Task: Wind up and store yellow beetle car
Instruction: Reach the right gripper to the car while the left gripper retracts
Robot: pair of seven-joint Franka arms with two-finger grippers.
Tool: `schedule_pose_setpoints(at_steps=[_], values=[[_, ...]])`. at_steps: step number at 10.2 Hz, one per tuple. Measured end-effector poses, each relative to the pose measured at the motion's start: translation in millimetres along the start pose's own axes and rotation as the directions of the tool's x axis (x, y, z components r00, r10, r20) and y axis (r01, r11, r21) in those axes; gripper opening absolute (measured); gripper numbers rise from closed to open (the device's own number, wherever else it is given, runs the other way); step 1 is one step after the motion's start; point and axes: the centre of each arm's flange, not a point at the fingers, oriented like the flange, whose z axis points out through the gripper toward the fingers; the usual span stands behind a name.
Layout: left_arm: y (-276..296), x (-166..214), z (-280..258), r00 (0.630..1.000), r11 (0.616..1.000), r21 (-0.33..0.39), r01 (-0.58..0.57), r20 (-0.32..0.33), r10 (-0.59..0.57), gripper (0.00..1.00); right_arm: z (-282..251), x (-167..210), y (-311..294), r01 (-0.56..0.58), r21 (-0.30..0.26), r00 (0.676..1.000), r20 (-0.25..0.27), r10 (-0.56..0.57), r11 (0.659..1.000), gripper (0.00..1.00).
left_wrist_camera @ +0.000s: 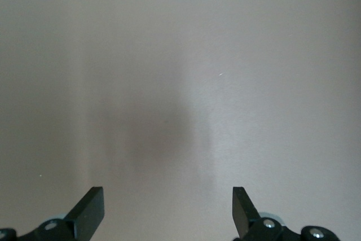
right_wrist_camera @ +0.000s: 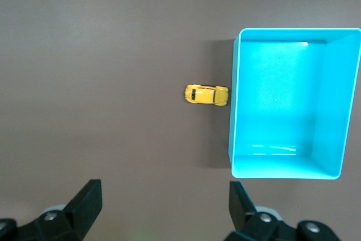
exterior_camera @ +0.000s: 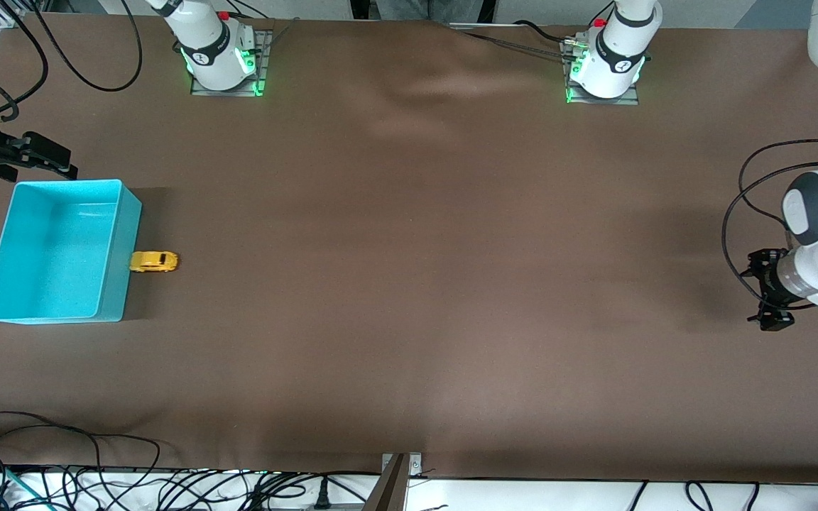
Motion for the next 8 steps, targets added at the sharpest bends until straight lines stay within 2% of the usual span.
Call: schedule_pose_setpoints(at_steps=[2,4,6,8], values=[[8.5,2.3,-21.2,0.998,0.998,-0.003,-0.055,-0.004,0.055,1.0,1.7,0.6,0.1,0.013,0.001,1.0,0.004,-0.013,1.0,1.0],[15.5,4.9,-49.4,0.985,0.984,0.018,-0.175,-0.001,0.175,1.0,8.2,4.0,0.4,0.028,0.002,0.999,0.016,-0.028,1.0,1.0],[21.8,-3.4,-78.0,0.933,0.933,0.024,-0.36,0.029,0.359,1.0,12.4,6.6,-1.5,0.032,0.003,0.999,0.022,-0.032,0.999,1.0],[23.3,-12.7,-110.2,0.843,0.844,0.017,-0.536,0.064,0.534,1.0,23.7,14.2,-2.6,0.036,0.005,0.999,0.031,-0.036,0.999,1.0]])
